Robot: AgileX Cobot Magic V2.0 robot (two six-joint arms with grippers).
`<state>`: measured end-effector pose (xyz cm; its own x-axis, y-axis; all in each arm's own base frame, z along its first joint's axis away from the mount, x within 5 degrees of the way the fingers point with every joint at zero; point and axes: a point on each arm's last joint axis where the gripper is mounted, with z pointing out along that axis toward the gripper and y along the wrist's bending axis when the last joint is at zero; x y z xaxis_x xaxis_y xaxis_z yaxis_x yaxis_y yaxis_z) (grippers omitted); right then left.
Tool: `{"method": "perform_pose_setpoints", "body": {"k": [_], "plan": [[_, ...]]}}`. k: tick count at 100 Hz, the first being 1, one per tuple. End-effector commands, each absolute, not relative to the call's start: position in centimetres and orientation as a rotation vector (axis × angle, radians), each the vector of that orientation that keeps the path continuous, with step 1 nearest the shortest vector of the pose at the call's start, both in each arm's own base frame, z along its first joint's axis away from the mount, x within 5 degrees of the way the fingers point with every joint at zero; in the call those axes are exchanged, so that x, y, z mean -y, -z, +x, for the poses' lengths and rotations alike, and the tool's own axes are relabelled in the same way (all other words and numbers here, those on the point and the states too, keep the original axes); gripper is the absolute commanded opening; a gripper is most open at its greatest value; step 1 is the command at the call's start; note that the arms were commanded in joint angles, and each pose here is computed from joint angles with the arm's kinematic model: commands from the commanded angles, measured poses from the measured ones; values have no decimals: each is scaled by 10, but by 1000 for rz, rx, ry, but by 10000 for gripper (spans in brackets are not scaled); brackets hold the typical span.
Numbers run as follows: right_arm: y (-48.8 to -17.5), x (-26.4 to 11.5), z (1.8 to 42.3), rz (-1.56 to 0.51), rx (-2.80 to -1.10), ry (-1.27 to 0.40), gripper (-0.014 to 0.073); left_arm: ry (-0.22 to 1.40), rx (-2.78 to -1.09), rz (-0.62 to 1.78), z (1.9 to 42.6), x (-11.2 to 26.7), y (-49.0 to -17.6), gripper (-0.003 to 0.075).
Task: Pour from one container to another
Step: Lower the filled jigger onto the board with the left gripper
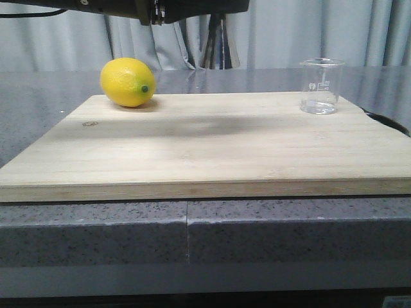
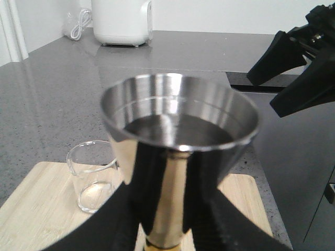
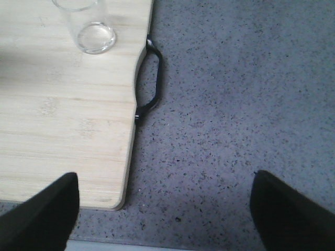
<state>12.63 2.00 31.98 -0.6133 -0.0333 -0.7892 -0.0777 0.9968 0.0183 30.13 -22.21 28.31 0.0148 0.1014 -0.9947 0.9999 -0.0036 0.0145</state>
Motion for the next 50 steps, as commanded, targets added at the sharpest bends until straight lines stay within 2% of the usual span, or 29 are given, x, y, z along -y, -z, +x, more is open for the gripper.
{"method": "perform_pose_setpoints", "body": {"k": [1,50], "plan": [[-337,-20,129,-91,-2134,-53,600,1180,-1174,1224,295,222,-313,187],[-337,-19,129,-94,-2125,-51,600,1193,-1158,1177,300,223,-311,187]]}}
